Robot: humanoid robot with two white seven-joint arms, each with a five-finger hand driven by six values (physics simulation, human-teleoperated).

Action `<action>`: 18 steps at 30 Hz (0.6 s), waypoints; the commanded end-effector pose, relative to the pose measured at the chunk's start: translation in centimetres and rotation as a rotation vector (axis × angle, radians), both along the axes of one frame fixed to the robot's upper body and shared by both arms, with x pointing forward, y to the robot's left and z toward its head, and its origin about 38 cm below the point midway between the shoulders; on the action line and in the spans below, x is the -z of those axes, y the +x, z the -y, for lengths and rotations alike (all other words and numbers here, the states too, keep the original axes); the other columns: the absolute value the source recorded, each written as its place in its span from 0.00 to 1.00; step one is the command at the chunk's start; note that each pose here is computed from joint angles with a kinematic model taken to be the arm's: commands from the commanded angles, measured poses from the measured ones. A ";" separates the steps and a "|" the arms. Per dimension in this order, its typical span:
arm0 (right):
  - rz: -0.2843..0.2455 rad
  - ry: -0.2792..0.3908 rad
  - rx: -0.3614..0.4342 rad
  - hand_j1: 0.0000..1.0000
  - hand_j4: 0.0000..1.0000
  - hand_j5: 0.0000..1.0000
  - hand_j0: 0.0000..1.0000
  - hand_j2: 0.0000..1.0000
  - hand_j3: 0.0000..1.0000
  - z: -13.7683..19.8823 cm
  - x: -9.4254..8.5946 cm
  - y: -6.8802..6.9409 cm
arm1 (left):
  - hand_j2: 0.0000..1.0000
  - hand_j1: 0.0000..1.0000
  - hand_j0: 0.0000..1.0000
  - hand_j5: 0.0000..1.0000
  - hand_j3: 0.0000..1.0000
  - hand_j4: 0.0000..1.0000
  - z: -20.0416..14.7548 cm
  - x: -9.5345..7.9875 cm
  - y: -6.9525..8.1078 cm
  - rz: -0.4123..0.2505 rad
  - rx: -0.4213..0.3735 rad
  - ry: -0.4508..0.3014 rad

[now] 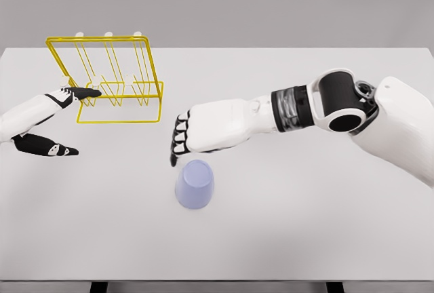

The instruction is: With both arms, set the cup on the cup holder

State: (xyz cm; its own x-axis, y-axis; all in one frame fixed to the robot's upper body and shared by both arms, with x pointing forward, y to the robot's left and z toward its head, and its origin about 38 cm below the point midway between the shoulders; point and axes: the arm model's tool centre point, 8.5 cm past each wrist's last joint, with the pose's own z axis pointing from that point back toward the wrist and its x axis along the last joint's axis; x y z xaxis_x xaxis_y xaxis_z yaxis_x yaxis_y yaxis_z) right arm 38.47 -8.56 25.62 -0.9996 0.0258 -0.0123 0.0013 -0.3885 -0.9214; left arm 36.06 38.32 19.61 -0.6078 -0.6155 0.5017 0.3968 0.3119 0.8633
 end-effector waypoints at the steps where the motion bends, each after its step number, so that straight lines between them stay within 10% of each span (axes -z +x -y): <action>1: 0.009 -0.001 0.008 0.98 0.98 0.98 0.98 0.98 0.98 0.2 -0.2 0.1 | 1.00 1.00 1.00 1.00 1.00 1.00 0.0 -0.1 0.0 -0.001 -0.002 -0.007; 5: 0.028 0.021 0.031 0.98 0.98 0.98 0.98 0.98 0.98 0.7 -1.2 0.7 | 1.00 1.00 1.00 1.00 1.00 1.00 0.1 0.0 0.0 -0.004 0.003 -0.003; 8: 0.097 0.142 0.120 1.00 1.00 1.00 1.00 1.00 1.00 3.3 -6.1 2.7 | 1.00 1.00 1.00 1.00 1.00 1.00 0.2 0.2 0.0 -0.003 0.008 0.026; 11: 0.055 0.316 0.368 1.00 1.00 1.00 1.00 1.00 1.00 13.5 -10.9 6.3 | 1.00 1.00 1.00 1.00 1.00 1.00 0.1 0.0 0.2 0.016 0.009 0.081; 16: 0.047 0.379 0.554 1.00 1.00 1.00 1.00 1.00 1.00 21.4 -9.6 5.5 | 1.00 1.00 1.00 1.00 1.00 1.00 0.0 0.5 -0.2 -0.089 0.102 0.239; 18: 0.042 0.391 0.589 1.00 1.00 1.00 1.00 1.00 1.00 22.9 -9.0 4.8 | 1.00 1.00 1.00 1.00 1.00 1.00 -0.1 -2.0 1.0 -0.033 0.100 0.259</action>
State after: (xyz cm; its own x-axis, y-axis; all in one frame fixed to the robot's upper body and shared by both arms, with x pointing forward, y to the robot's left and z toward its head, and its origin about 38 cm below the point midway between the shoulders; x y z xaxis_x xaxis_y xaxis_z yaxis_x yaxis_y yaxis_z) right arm 43.35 -29.11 30.78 -0.8385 0.5315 0.1204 -0.1512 -0.0147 -0.9884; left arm 37.73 38.11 22.84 -0.6725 -0.6572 0.3405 0.3880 0.0787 0.9183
